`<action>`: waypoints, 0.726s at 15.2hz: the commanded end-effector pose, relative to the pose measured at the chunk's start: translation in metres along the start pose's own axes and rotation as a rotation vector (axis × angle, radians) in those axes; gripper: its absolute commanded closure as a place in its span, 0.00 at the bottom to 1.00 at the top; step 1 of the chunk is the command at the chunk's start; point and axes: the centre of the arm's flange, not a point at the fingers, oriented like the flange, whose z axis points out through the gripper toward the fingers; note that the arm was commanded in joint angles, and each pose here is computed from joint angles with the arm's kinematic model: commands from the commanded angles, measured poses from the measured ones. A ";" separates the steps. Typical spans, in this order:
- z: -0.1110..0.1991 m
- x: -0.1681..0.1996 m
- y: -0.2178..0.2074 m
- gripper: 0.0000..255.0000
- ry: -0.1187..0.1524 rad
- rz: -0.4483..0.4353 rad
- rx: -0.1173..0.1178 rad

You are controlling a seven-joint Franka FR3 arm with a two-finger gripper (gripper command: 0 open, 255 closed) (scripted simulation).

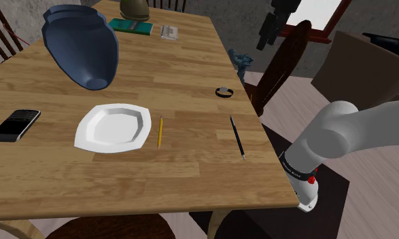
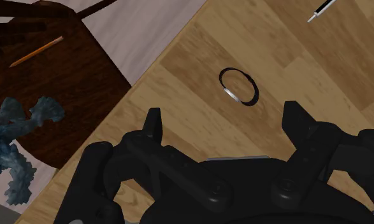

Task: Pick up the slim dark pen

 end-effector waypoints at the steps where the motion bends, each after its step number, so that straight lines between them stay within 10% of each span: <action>1: 0.000 0.000 0.000 0.00 0.000 0.000 0.000; 11: 0.091 -0.048 -0.102 0.00 0.099 0.368 -0.069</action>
